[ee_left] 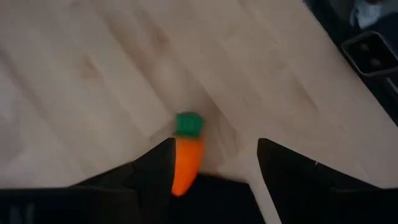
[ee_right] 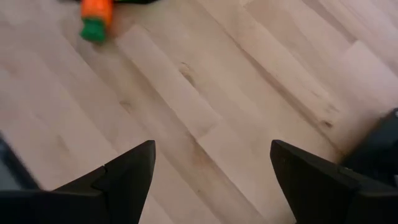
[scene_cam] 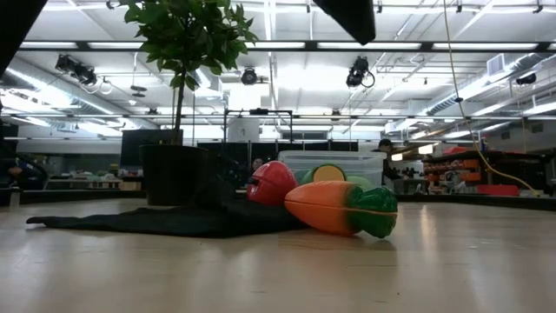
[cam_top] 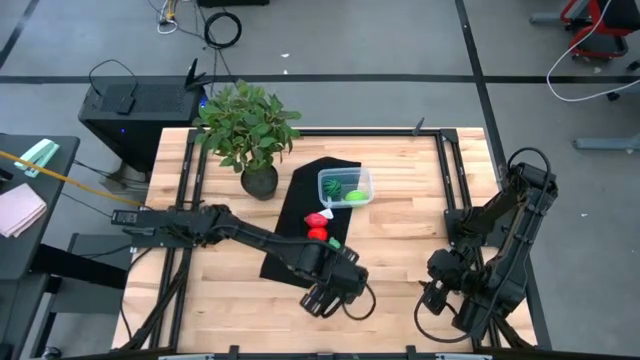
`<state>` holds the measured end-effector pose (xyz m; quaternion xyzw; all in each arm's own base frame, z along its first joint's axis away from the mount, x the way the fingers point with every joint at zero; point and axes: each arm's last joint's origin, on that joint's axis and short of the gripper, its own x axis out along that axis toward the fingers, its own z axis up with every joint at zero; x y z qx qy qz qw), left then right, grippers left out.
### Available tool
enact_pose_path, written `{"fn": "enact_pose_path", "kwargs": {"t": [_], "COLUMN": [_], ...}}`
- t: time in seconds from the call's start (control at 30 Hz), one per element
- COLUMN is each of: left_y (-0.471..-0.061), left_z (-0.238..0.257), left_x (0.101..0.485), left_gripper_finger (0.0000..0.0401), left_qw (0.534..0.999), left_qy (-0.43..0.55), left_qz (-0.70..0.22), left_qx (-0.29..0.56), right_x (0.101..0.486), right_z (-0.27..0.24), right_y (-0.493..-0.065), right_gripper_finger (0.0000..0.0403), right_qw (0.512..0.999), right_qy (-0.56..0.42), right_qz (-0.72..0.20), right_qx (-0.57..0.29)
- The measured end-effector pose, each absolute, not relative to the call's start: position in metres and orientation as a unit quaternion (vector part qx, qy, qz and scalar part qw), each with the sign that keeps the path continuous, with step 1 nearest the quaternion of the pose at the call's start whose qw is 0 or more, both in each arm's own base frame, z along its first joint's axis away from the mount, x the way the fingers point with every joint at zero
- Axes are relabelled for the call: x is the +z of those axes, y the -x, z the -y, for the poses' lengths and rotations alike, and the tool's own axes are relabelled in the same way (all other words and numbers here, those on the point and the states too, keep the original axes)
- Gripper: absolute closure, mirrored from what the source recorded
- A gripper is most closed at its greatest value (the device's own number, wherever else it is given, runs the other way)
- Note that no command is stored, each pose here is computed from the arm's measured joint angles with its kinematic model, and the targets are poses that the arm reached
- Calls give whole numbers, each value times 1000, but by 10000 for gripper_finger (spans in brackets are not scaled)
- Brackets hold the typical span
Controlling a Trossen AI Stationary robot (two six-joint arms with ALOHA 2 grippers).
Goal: Pick and placing Produce into tupperware
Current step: Put the carrot into the transparent bin
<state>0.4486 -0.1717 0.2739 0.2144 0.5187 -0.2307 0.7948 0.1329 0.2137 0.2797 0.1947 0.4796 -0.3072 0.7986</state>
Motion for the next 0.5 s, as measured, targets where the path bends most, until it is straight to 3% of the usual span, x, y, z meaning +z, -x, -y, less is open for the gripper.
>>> {"fn": "enact_pose_path", "kwargs": {"t": [0.33,0.5], "left_y": [-440,-426], "left_z": [185,193], "left_x": [271,268], "left_gripper_finger": [163,169], "left_qw": [787,759], "left_qy": [-183,-174], "left_qz": [-547,-591], "left_qx": [-218,-209], "right_x": [281,259], "right_z": [-226,-229], "right_y": [-145,-162], "right_gripper_finger": [80,80], "right_qw": [832,836], "right_qy": [-263,-313], "right_qz": [-411,-382], "right_qx": [-265,-240]}}
